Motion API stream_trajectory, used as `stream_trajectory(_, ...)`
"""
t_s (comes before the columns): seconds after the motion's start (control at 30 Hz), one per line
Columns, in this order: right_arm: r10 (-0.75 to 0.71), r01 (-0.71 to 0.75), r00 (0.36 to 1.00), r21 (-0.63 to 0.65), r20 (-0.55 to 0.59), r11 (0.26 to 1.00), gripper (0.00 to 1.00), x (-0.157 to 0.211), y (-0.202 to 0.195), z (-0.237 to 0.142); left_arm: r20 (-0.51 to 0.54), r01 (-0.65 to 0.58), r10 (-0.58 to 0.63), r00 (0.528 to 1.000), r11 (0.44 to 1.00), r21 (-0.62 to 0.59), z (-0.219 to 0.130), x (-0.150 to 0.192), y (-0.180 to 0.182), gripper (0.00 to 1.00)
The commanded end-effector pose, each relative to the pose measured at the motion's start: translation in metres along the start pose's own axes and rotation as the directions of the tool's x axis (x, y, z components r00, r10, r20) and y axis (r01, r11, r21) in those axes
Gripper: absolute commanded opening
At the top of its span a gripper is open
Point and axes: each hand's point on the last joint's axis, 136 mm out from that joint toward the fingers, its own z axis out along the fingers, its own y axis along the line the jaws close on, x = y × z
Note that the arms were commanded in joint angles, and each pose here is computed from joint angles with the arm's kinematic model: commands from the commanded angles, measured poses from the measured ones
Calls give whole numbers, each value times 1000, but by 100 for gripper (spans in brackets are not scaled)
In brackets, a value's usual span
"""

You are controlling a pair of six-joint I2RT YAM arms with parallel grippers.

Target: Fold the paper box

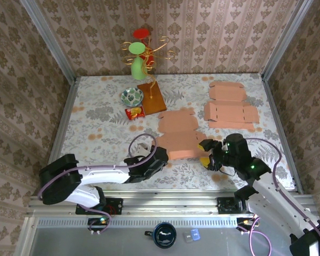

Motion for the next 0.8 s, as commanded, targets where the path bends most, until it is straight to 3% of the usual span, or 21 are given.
stream_trajectory(0.0,32,-28,998,-85,55,996,67,-9,13,7,-13,348,-349,937,934,77,5,5,-27,0)
stream_trajectory(0.5,-29,73,980,-222,197,972,60,-22,22,33,-67,421,-416,907,899,121,17,23,-52,0)
stream_trajectory(0.77,-2,77,965,-274,263,959,48,-34,27,36,-86,438,-430,899,891,120,18,27,-55,0)
